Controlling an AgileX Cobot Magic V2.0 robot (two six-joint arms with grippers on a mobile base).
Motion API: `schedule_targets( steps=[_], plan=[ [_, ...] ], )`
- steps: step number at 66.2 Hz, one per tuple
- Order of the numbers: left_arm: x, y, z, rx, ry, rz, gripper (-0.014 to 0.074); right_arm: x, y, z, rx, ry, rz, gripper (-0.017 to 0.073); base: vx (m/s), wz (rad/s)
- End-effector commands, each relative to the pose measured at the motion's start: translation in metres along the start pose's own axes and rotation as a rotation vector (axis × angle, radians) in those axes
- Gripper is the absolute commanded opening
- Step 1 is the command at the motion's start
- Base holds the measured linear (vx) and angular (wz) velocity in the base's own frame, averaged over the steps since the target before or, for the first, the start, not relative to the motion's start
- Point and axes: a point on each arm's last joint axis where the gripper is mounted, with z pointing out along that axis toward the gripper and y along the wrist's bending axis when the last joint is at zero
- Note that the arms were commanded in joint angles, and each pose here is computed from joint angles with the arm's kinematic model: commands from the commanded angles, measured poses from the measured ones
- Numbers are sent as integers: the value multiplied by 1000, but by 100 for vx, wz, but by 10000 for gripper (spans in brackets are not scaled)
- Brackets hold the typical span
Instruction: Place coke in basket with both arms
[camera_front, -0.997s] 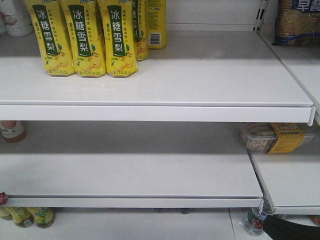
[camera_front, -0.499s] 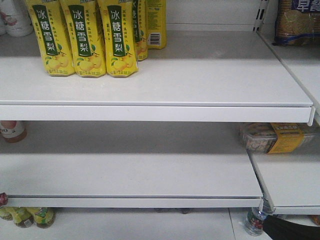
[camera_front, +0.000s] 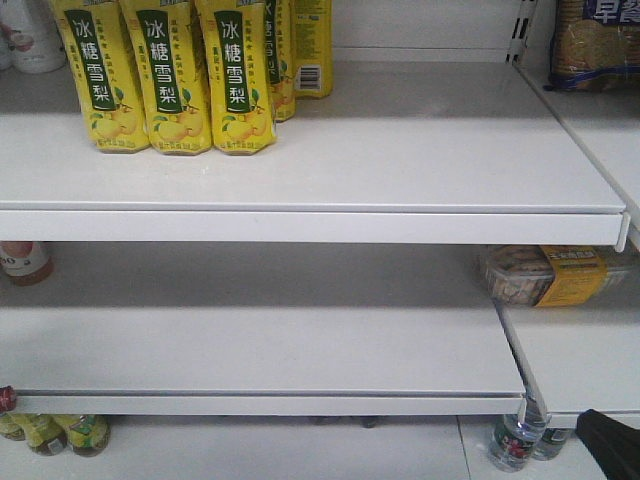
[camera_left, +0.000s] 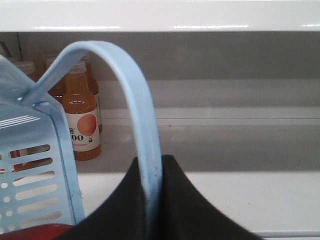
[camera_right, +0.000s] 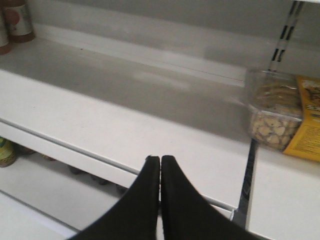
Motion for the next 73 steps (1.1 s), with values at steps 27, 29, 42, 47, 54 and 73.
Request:
schedule_targets(
  steps=[27,29,42,47,54,73],
  plan=[
    [-15,-3,-3,22,-181,86,-6,19,-19,-14,353,-298,-9,-9,0,0],
    [-15,-3,-3,22,-181,86,-6,19,-19,-15,363,-304,-29,-9,0,0],
    [-15,-3,-3,22,-181,86,-6,21,-18,-18,375,-300,-88,-9,0,0],
    [-15,-3,-3,22,-181,86,-6,22,-18,-18,373,-285,-82,-9,0,0],
    [-15,-3,-3,22,-181,86,-6,25,-18,-17,367,-252,-53,-9,0,0],
    [-15,-3,-3,22,-181,86,-6,28,-18,-16,357,-235,14,-9,0,0]
  ],
)
